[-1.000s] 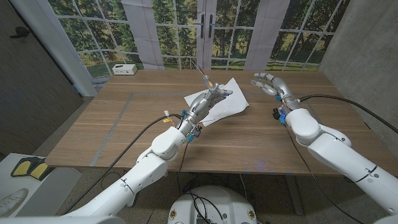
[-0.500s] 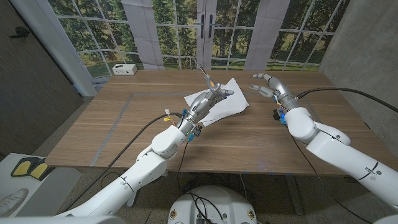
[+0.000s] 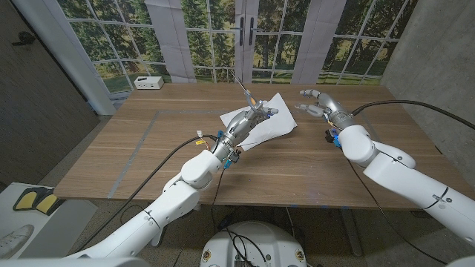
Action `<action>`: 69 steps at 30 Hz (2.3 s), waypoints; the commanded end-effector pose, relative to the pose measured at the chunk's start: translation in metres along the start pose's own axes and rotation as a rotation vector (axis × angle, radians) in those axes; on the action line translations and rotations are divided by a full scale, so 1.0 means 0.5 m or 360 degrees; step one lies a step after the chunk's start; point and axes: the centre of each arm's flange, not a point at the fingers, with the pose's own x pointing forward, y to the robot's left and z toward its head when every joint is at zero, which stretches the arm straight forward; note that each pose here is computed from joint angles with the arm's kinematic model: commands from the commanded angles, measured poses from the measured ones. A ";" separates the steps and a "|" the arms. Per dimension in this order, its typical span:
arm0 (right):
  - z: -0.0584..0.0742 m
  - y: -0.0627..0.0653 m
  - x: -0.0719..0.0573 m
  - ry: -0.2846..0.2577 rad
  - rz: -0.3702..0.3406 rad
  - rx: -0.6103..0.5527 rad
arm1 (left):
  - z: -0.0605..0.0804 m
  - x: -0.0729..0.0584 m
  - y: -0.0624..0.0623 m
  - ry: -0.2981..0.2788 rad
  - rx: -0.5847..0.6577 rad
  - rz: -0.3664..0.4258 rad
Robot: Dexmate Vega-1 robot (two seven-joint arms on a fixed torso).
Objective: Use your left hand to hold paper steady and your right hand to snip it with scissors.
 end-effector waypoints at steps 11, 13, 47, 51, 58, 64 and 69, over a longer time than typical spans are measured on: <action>-0.018 0.023 0.027 0.0082 0.0032 0.0070 | -0.007 0.003 0.004 -0.0020 -0.0027 0.0002; -0.018 0.028 0.030 0.0084 0.0044 0.0083 | -0.008 0.003 0.003 -0.0022 -0.0028 0.0001; -0.028 0.078 0.063 0.0118 0.0142 0.0105 | -0.010 0.005 -0.001 -0.0034 -0.0030 -0.0004; -0.028 0.082 0.071 0.0127 0.0175 0.0093 | -0.009 0.005 0.001 -0.0029 -0.0023 -0.0020; -0.028 0.092 0.084 0.0142 0.0222 0.0096 | -0.010 0.002 0.001 -0.0033 -0.0026 -0.0009; -0.029 0.101 0.093 0.0158 0.0247 0.0090 | -0.011 0.001 0.002 -0.0035 -0.0025 -0.0003; -0.031 0.107 0.098 0.0171 0.0265 0.0083 | -0.012 0.000 0.004 -0.0033 -0.0029 -0.0003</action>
